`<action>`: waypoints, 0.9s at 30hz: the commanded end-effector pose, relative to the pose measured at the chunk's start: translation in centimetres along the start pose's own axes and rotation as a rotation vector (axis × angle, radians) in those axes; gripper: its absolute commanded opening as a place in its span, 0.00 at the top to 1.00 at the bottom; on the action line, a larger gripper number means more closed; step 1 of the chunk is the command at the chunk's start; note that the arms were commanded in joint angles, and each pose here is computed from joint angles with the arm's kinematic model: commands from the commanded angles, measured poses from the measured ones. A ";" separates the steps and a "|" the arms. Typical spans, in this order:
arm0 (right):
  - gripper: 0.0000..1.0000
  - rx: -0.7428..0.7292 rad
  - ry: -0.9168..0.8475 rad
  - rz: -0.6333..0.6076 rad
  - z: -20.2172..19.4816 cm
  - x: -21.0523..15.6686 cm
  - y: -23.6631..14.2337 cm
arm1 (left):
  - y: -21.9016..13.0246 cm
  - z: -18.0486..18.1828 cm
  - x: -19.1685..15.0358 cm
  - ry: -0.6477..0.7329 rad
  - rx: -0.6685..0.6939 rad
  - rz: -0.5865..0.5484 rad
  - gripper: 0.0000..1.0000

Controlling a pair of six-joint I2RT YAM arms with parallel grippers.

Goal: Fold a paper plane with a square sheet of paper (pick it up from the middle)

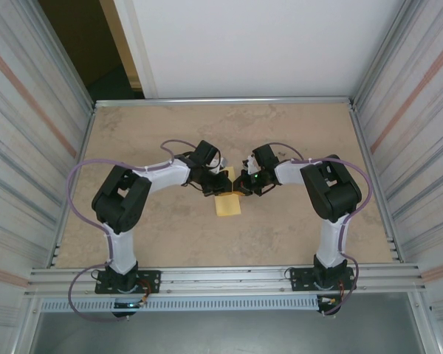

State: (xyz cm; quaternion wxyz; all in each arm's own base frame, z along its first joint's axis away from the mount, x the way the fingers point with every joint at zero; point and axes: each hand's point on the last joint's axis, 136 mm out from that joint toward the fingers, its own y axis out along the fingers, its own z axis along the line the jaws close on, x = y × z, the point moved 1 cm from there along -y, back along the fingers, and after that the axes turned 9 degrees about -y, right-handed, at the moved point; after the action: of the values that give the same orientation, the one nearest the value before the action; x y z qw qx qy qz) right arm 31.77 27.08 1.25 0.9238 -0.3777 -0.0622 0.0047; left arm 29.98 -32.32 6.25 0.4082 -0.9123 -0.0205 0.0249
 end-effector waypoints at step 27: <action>1.00 -0.341 0.156 0.173 -9.8 -7.0 2.8 | -0.3 0.3 1.9 -0.012 -0.031 -0.071 0.95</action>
State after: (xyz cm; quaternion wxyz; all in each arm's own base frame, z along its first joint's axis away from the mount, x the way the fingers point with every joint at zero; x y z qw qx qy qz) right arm 31.74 27.13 1.18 0.9239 -0.3773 -0.0627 0.0073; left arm 31.10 -31.28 6.03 0.3973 -0.9158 -0.0560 0.0170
